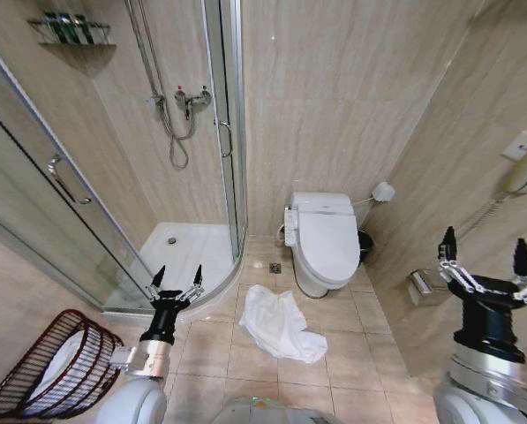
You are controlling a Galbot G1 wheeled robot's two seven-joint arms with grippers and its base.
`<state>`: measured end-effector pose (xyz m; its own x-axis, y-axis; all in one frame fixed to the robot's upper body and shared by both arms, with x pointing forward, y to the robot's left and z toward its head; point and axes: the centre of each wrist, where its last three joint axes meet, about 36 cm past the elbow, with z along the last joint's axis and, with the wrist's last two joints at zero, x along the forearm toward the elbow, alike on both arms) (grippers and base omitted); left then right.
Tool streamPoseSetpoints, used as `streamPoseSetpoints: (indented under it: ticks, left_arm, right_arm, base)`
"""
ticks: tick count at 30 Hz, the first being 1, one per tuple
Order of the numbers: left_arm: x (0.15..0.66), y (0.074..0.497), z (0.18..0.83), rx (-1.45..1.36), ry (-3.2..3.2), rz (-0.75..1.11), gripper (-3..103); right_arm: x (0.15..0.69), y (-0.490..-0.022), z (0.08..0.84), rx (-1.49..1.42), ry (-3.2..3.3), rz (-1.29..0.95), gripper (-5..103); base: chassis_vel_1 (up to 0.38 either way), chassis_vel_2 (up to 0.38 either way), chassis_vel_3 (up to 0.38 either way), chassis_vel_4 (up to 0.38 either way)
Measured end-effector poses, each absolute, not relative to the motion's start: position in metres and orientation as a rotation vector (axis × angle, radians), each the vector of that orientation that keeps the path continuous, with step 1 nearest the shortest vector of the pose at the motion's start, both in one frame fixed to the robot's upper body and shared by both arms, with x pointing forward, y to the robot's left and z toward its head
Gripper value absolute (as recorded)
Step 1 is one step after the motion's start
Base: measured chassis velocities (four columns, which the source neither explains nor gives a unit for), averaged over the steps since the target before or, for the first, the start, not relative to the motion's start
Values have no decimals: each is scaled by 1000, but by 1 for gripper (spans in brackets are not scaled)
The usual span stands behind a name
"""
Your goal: Discard the used towel into the hamper.
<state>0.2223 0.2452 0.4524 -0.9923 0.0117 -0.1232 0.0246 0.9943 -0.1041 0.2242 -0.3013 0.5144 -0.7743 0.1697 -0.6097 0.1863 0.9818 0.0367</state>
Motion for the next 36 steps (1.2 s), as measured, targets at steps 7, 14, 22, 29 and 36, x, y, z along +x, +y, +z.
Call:
streamPoseSetpoints:
  ticks: [7,14,22,29,36]
  left_arm:
    - [222,245,452,27,3014,-160,100]
    - [222,245,452,27,3015,-160,100]
    - [222,245,452,27,3015,-160,100]
    - [222,245,452,27,3015,-160,100]
    - [222,245,452,27,3015,-160,100]
  right_arm:
    - [224,-301,510,255,2477,-27,100]
    - [224,-300,507,257,2481,-20,100]
    - [225,-299,505,255,2487,-22,100]
    - [230,-295,482,220,2607,74,100]
    - [234,-281,433,143,2778,163,100]
  base:
    - [0,0,0,0]
    - [0,0,0,0]
    - [0,0,0,0]
    - [0,0,0,0]
    - [0,0,0,0]
